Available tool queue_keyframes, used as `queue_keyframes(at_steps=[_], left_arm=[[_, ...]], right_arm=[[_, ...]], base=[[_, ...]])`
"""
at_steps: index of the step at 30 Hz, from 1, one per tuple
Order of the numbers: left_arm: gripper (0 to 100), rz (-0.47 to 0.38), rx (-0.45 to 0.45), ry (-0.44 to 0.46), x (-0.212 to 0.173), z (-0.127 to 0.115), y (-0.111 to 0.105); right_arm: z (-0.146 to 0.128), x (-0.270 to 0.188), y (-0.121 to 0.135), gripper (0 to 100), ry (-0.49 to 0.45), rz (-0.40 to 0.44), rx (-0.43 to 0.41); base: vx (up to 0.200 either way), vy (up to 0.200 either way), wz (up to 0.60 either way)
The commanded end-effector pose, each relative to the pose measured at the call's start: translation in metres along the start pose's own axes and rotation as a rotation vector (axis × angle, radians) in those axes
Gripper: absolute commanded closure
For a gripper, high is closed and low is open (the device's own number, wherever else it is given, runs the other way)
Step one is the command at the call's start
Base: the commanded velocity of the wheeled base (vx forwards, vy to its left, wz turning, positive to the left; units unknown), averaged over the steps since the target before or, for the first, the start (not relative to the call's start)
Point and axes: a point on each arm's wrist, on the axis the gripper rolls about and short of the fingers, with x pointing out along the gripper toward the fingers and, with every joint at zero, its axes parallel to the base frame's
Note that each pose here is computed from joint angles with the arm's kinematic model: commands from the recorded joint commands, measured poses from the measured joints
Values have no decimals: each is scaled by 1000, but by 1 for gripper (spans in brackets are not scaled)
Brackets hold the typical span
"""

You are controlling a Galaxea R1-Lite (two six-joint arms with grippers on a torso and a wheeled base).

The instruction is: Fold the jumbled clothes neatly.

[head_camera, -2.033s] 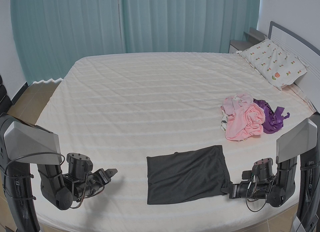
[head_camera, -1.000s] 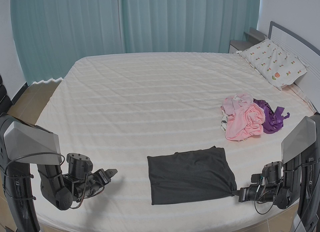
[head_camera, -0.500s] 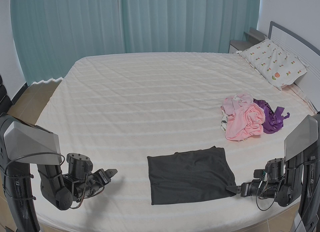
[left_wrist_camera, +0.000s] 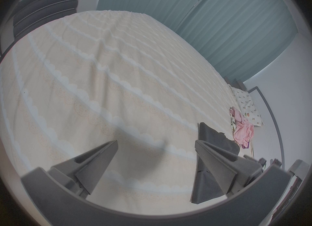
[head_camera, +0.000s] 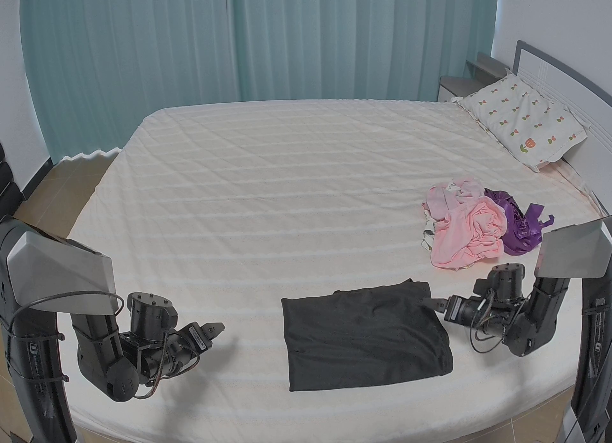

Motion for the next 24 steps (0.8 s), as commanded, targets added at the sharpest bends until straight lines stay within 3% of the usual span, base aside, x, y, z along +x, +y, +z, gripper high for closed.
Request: queue_keyframes(at_steps=[1,11,12,24], left_arm=[[0,2,-1,1,1,0,0],[0,6,2,7,2,-2,1],[0,7,1,7,2,-2,1],[0,11,9,20,4,-6,1]], right_arm=[[4,54,19,0,-28,-41,80],[9,70,25,0,-68,-30,74],[9,71,24,100,-67,-30,76],[11,71,23,100,-79,-31,81]], base=[[0,0,0],[0,0,0],[0,0,0],[0,0,0]])
